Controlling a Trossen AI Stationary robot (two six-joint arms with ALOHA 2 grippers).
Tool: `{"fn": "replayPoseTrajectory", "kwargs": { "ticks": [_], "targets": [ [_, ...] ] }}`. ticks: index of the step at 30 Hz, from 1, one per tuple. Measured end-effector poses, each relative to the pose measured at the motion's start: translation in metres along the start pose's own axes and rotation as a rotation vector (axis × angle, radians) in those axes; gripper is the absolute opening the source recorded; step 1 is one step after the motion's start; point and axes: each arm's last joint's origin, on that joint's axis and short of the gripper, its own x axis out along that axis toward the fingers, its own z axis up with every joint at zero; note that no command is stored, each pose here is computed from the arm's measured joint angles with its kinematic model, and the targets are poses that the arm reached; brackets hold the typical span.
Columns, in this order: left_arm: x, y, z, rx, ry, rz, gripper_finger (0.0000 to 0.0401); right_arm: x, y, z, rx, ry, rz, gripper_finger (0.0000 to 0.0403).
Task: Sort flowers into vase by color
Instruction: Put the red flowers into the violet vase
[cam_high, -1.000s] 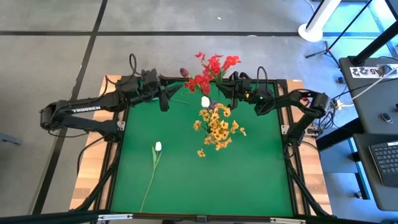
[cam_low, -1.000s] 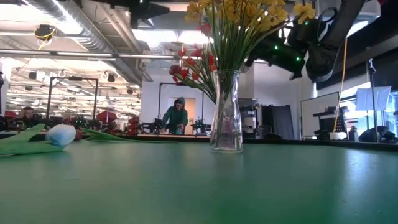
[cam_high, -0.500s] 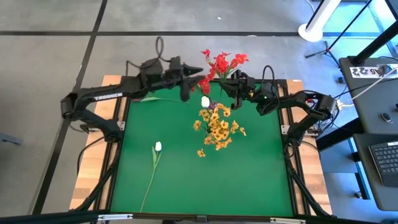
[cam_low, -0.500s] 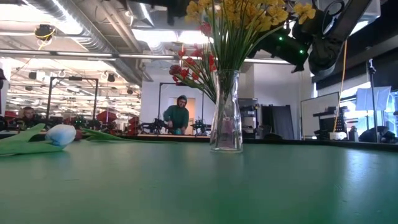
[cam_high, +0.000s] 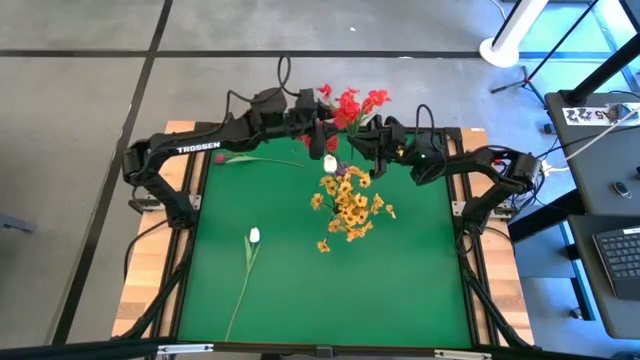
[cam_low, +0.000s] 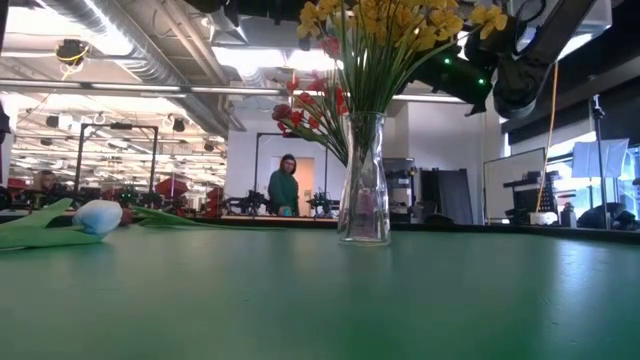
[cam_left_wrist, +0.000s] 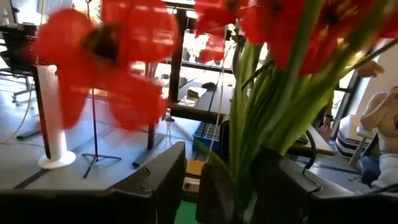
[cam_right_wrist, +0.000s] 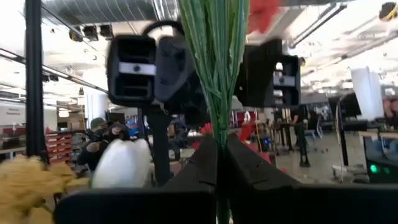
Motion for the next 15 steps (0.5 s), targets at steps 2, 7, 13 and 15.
{"fn": "replayPoseTrajectory", "kwargs": {
  "ticks": [2,7,13,15],
  "targets": [
    [0.0,0.0,0.0,0.0,0.001,0.0,0.0175,0.004,-0.001,0.0,0.005,0.018,-0.001,0.0013],
    [0.0,0.0,0.0,0.0,0.002,0.0,0.0173,0.013,0.0,0.001,0.0,0.045,0.027,0.001],
    [0.0,0.0,0.0,-0.001,0.008,0.001,0.0117,0.015,-0.001,0.002,-0.001,0.046,0.025,0.0015],
    [0.0,0.0,0.0,-0.001,0.007,0.001,0.0079,0.015,-0.001,0.002,-0.001,0.045,0.02,0.0015]
  ]
}}
